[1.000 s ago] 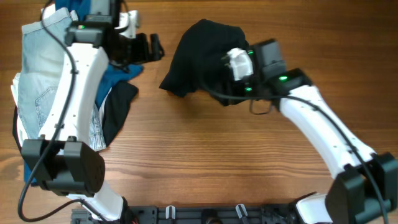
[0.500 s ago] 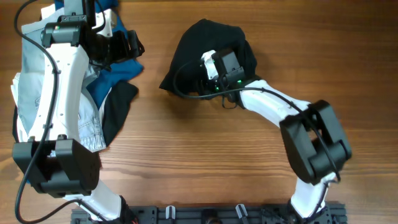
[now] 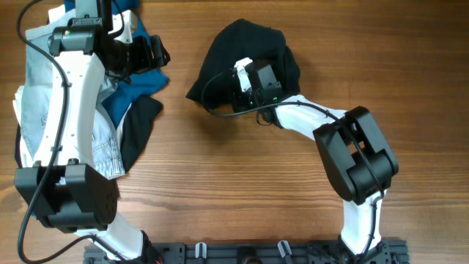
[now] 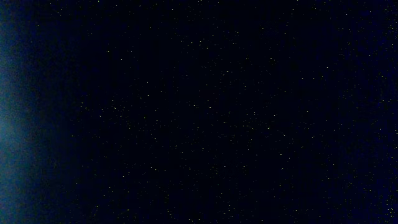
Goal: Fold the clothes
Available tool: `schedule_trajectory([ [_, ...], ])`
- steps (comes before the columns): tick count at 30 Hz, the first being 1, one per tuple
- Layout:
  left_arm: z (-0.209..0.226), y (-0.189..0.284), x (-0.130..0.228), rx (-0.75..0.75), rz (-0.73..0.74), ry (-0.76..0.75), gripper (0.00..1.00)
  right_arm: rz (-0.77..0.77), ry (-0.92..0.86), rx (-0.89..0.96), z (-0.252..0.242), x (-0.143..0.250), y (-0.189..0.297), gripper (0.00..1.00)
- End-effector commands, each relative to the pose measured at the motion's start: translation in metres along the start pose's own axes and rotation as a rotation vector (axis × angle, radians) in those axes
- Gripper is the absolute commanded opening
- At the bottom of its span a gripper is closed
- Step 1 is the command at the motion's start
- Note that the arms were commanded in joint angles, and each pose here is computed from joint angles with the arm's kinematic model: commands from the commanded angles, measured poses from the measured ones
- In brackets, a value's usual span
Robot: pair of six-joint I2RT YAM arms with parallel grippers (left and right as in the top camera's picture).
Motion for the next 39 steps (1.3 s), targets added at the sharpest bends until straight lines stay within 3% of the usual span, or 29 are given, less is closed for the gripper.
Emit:
schedule_trajectory([
  [1,0.000,0.003,-0.002,-0.001,-0.014,-0.023,1.00,0.161,-0.031,0.182,-0.030,0.054,-0.029,0.34],
  [2,0.000,0.003,-0.002,-0.001,-0.014,-0.023,1.00,0.167,-0.050,0.233,-0.036,0.057,-0.028,0.25],
  [5,0.000,0.003,-0.002,-0.001,-0.014,-0.023,1.00,0.177,-0.053,0.346,-0.048,0.061,-0.025,0.19],
  [8,0.000,0.003,-0.002,-0.001,-0.014,-0.023,1.00,0.200,-0.058,0.416,-0.056,0.066,-0.021,0.04],
  [11,0.000,0.003,-0.002,-0.001,-0.014,-0.023,1.00,0.225,-0.091,0.396,-0.051,0.062,-0.013,0.04],
  [14,0.000,0.003,-0.002,-0.001,-0.014,-0.023,1.00,0.205,-0.094,0.335,-0.036,0.028,0.016,0.04],
  [20,0.000,0.003,-0.002,-0.001,-0.014,-0.023,1.00,0.001,-0.082,0.245,0.005,-0.083,0.154,0.04],
  [24,0.000,0.003,0.000,-0.003,-0.002,-0.019,1.00,-0.134,-0.078,0.194,0.029,-0.126,0.261,0.04],
  [31,-0.001,0.010,0.011,-0.008,0.038,-0.015,1.00,-0.241,-0.062,0.053,0.060,-0.139,0.379,0.04],
  [39,-0.012,0.051,0.021,0.001,-0.019,-0.086,1.00,-0.234,-0.099,0.036,0.059,-0.138,0.384,0.04],
])
Point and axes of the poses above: each gripper's point midway between its finger pads, its own y axis back along the fingers, its own z axis along the line the jaws close on, x = y × z, the point moved 6 cm from there along y, back along the fingers, and after that the axes turned 4 degrees about -y, right-handed, at the moved point
